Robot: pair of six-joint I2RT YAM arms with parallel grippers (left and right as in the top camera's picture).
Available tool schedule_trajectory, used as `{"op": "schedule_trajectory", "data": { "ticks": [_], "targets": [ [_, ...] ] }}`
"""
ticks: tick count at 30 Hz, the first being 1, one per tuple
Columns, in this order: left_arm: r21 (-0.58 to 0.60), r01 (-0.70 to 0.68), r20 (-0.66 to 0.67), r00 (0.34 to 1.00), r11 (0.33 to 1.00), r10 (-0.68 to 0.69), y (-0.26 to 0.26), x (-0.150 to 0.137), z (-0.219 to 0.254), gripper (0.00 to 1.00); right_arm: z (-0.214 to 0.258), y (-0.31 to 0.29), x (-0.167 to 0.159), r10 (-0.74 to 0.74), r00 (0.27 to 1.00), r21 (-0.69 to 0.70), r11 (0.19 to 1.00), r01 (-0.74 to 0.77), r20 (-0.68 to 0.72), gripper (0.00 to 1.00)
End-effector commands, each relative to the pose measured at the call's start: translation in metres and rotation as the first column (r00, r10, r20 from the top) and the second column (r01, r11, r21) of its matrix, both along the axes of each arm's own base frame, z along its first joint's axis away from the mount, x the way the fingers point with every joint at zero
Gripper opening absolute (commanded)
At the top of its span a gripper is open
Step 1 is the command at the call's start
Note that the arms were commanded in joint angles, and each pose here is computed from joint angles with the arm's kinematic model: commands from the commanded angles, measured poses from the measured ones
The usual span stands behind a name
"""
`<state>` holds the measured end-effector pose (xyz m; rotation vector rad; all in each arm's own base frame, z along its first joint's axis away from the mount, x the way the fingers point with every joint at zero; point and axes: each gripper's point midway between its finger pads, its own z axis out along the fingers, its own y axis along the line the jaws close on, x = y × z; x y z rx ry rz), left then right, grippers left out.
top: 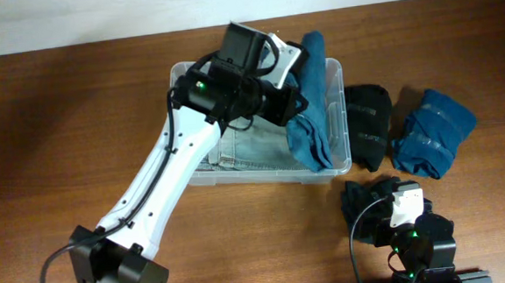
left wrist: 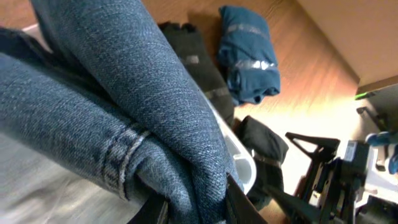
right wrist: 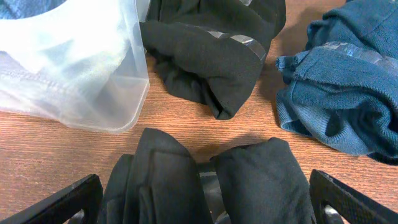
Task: Pack container
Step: 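Lower the dark-blue jeans into the box beside the light jeans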
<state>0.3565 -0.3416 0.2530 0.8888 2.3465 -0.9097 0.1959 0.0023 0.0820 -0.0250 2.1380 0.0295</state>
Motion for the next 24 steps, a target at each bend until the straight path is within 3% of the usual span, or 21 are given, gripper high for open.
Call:
{"op": "schedule_trajectory", "data": {
  "ticks": [1,5,10,16,19,20,21,22,24],
  "targets": [
    [0.013,-0.035,0.088,0.996,0.999,0.034,0.02,-0.001,0.033,0.0,0.0,0.0,0.0,0.003,1.0,-0.001,1.0,-0.003,0.005,0.98],
    [0.167,-0.147,0.071,0.988,0.975,0.137,0.055,0.007,0.009,0.0,0.0,0.0,0.0,0.003,1.0,-0.001,1.0,-0.003,0.006,0.98],
    [0.37,-0.277,0.1,0.961,0.886,0.259,0.106,0.014,-0.013,0.0,0.0,0.0,0.0,0.003,1.0,-0.001,1.0,-0.003,0.006,0.98],
    [0.461,-0.384,0.106,0.919,0.8,0.38,0.14,0.018,-0.021,0.06,0.0,0.0,0.0,0.003,1.0,-0.001,1.0,-0.003,0.005,0.98],
    [0.467,-0.419,0.086,0.898,0.778,0.432,0.154,0.02,-0.023,0.18,0.0,0.0,0.0,0.003,1.0,-0.001,1.0,-0.003,0.006,0.98],
    [0.472,-0.433,0.077,0.888,0.768,0.453,0.161,0.021,-0.024,0.28,0.0,0.0,0.0,0.003,1.0,-0.001,1.0,-0.003,0.006,0.98],
    [0.477,-0.442,0.07,0.881,0.76,0.468,0.166,0.021,-0.025,0.44,0.0,0.0,0.0,0.003,1.0,-0.001,1.0,-0.003,0.005,0.98],
    [0.485,-0.448,0.064,0.875,0.751,0.48,0.172,0.021,-0.026,1.0,0.0,0.0,0.0,0.003,1.0,-0.001,1.0,-0.003,0.005,0.98],
    [0.504,-0.469,0.06,0.857,0.725,0.512,0.189,0.023,-0.028,1.0,0.0,0.0,0.0,0.003,1.0,-0.001,1.0,-0.003,0.006,0.98]
  ]
}}
